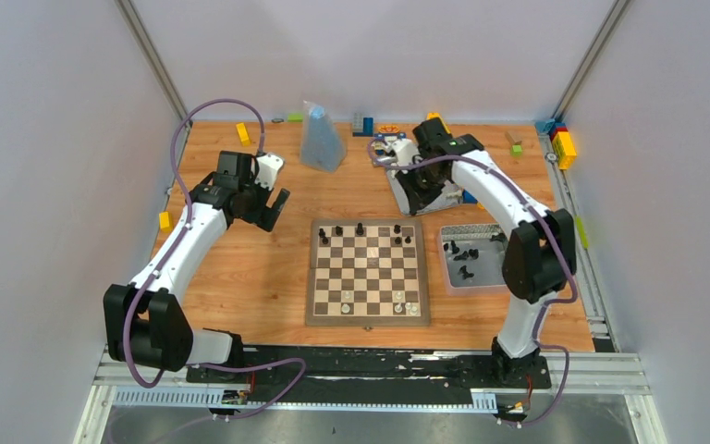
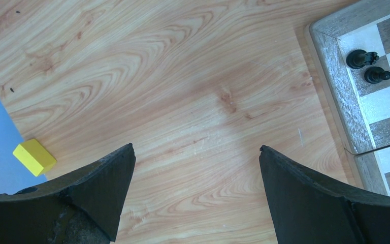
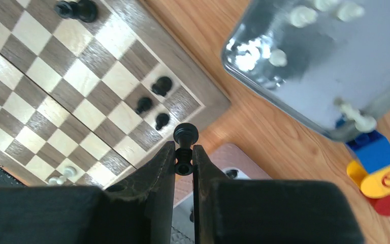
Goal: Set up the chess pieces on the board
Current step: Place the chess piece on the chessboard.
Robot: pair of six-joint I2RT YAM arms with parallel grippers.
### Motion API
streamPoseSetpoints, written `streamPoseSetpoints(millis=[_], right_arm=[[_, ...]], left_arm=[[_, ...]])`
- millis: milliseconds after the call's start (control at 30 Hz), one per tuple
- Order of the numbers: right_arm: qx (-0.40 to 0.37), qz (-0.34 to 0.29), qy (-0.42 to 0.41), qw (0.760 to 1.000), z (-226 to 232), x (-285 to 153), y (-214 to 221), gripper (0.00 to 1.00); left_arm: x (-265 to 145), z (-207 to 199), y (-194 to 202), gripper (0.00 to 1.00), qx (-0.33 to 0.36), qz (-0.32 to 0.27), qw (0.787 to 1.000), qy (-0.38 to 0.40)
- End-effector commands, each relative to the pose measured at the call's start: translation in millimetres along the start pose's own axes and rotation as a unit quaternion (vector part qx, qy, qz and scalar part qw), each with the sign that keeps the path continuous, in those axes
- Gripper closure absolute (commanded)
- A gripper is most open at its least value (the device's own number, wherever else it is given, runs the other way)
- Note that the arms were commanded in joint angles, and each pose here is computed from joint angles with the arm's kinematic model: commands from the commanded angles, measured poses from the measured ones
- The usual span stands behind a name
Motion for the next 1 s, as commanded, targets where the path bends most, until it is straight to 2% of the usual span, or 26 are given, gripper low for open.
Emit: streamPoseSetpoints(millis=[0, 333, 500, 967], right_arm=[[-0.038, 0.011, -0.025, 0.999, 23, 16, -31, 0.94], [-0.095, 0.034, -0.048, 0.994, 49, 66, -72, 0.94], [-0.104, 0.055, -0.054, 0.992, 57, 84, -71, 0.94], [-0.112, 0.078, -0.069, 0.988, 69, 94, -63, 0.94]], left_arm=[[-11, 4, -6, 0.00, -0.004, -0.026, 1.000, -0.015], [-18, 7, -7, 0.00, -0.003, -0.033, 0.999, -0.033], [-19, 7, -7, 0.00, -0.003, -0.036, 0.999, -0.034], [-18, 6, -7, 0.00, -0.001, -0.037, 0.999, -0.032]])
Point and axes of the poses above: each gripper's point midway between its finger pads, its own x axis out along the fingers, its own z axis along the line the jaws close on, y = z × x, the point moved 10 cm from there along -x, back along the fingers, and after that the axes turned 1 degree about -x, right-handed, at the moved point
